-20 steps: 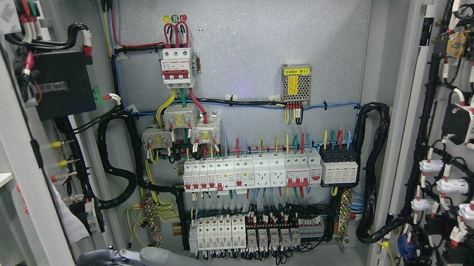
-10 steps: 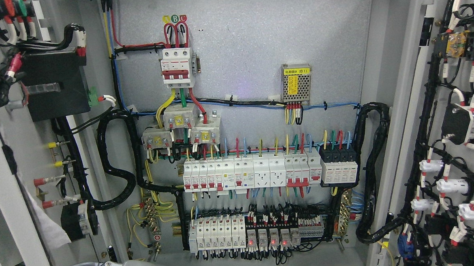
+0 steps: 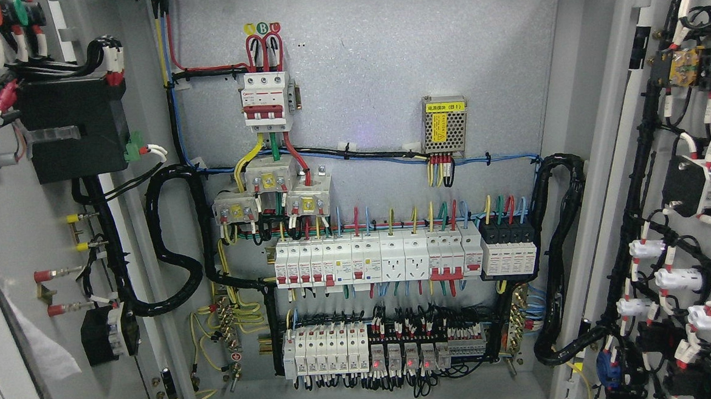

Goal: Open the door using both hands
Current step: 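Sweep the right hand toward the door hinge, pushing it wider open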

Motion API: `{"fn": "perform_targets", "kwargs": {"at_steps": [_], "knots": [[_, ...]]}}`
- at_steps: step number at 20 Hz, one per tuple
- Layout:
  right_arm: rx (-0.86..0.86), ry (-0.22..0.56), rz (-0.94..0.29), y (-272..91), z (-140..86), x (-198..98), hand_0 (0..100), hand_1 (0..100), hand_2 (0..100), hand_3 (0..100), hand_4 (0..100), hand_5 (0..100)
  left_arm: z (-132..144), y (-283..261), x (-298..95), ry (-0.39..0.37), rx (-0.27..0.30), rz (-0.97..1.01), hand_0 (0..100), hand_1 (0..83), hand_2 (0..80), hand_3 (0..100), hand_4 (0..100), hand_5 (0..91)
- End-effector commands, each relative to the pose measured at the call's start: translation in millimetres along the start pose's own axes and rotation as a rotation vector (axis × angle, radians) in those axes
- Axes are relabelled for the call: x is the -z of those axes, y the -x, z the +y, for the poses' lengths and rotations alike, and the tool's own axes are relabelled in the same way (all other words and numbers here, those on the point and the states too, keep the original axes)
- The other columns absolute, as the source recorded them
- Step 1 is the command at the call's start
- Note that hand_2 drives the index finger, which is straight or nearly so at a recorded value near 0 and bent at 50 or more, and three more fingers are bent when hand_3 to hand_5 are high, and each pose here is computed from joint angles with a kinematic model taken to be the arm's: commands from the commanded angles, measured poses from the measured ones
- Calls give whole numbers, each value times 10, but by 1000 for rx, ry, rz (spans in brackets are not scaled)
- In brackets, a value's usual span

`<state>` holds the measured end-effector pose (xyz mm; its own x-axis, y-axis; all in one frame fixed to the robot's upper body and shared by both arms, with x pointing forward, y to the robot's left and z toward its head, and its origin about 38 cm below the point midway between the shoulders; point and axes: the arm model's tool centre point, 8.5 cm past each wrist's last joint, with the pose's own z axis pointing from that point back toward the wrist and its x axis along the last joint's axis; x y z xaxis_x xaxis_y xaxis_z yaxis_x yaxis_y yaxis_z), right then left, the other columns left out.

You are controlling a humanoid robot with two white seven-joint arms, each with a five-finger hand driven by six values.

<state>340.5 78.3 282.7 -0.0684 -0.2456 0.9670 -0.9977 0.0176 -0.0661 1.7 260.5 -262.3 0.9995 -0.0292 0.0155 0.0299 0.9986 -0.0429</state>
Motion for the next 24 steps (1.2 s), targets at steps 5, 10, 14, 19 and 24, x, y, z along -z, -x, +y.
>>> {"fn": "perform_targets", "kwargs": {"at_steps": [5,10,14,19,24], "knots": [[-33,-49,27,50,68,113,218,0,0,0,0,0,99,-155,-9,-13,4,-33,288,0,26,28,34,0],[-48,-41,12,87,125,162,218,0,0,0,0,0,109,-154,-10,-15,5,-33,288,0,27,28,34,0],[-45,-70,21,186,231,199,218,0,0,0,0,0,119,-139,-11,-17,4,-30,287,0,27,28,34,0],[-44,-69,38,242,211,203,218,0,0,0,0,0,140,-143,-15,-20,4,-30,287,0,27,28,34,0],[-64,-78,38,177,188,230,218,0,0,0,0,0,141,-143,-15,-22,4,-30,288,0,27,28,34,0]]}}
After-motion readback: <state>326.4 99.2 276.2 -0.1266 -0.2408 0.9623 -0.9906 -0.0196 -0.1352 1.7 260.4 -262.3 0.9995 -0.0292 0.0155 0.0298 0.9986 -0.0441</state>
